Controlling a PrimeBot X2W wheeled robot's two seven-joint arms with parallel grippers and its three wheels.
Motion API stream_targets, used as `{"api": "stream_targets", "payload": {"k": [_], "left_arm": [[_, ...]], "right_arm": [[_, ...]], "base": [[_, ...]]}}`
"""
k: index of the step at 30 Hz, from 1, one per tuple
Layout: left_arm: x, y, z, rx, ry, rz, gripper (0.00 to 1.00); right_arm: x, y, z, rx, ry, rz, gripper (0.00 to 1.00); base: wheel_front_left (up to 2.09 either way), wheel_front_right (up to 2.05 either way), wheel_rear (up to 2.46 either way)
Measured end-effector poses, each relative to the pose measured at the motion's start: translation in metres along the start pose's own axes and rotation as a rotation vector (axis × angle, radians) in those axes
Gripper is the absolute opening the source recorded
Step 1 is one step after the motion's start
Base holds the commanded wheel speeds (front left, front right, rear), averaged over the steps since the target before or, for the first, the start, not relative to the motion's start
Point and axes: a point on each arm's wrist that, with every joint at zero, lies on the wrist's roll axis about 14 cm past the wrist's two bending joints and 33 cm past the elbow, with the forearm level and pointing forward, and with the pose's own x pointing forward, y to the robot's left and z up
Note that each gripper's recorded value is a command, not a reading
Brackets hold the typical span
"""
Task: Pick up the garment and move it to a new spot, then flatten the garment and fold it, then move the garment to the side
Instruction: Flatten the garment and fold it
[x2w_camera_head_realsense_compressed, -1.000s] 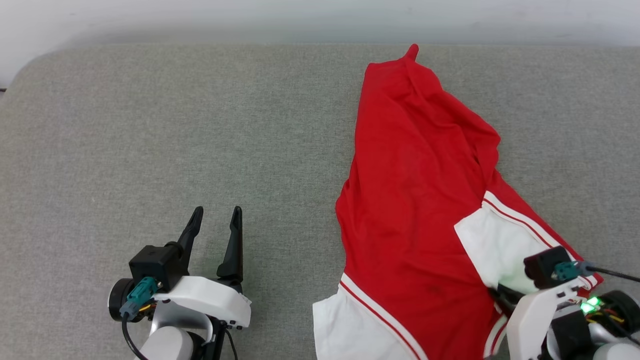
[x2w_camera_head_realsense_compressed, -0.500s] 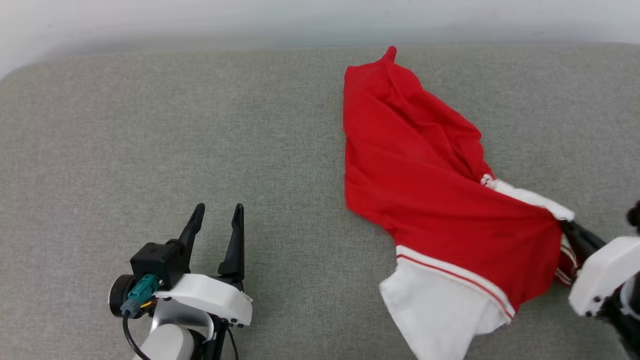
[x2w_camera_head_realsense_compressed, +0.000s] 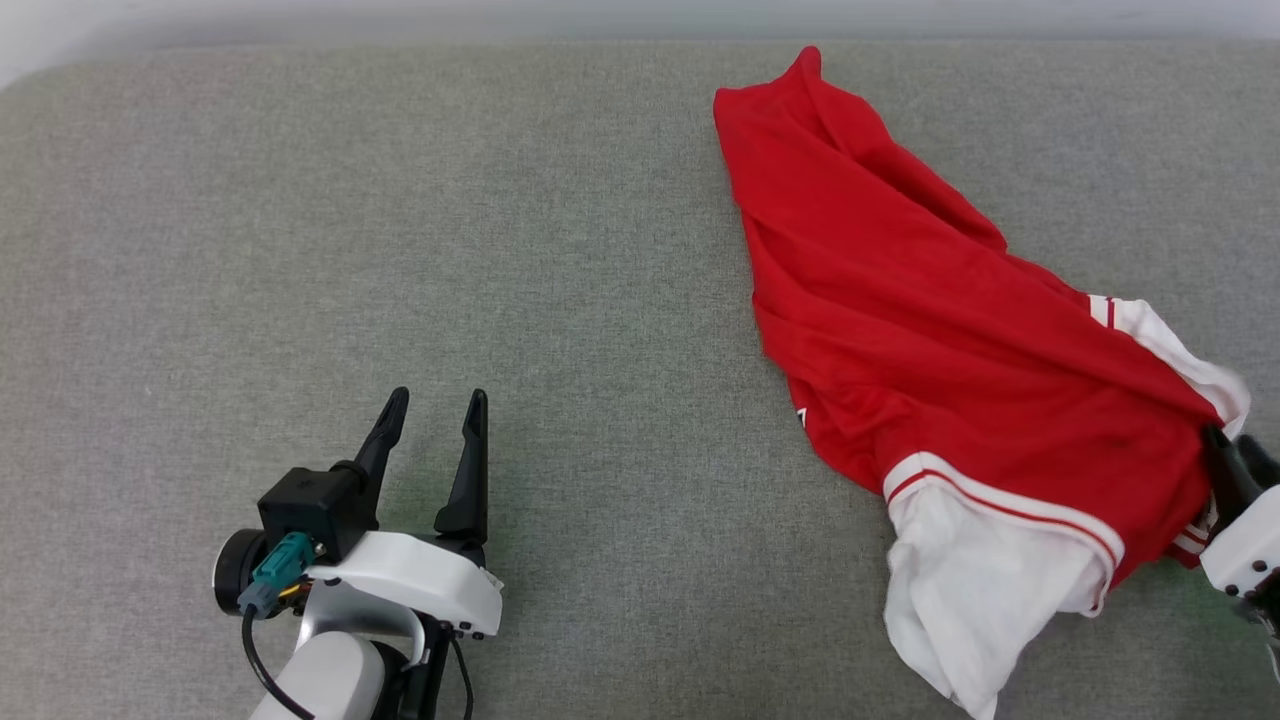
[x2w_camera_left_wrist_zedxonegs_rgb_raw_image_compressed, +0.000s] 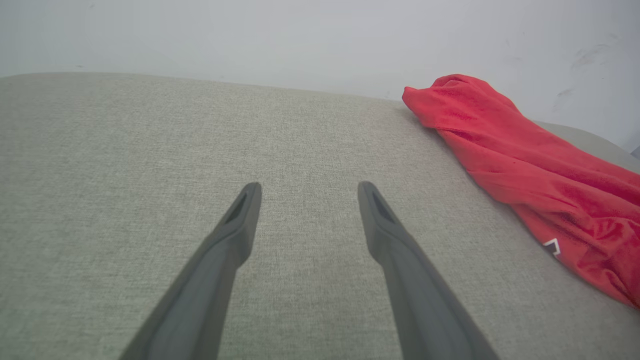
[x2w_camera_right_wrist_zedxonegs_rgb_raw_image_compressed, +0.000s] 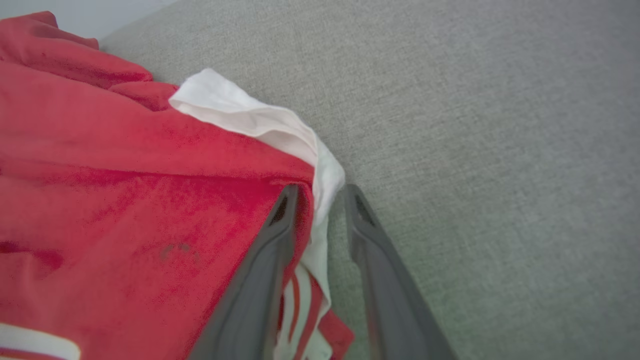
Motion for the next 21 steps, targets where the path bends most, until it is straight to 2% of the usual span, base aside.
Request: {"api": "stream_targets", "payload": {"k": [9, 15, 21], "left_arm": [[-0.007, -0.002, 0.012, 0.004, -0.029, 0.0, 1.0], [-0.016, -0.009, 0.021, 0.007, -0.05, -0.012, 1.0], [-0.023, -0.016, 0.03, 0.017, -0.07, -0.029, 1.0]], "right_arm": [[-0.021, 0.024, 0.052, -0.095, -0.31, 0.038, 1.0], [-0.051, 0.048, 0.064, -0.165, -0.444, 0.09, 1.0], [-0.077, 0.069, 0.062, -0.19, -0.498, 0.15, 1.0]], "base": [[0.0, 0.0, 0.0], [0.0, 0.0, 0.0], [0.0, 0.0, 0.0]]}}
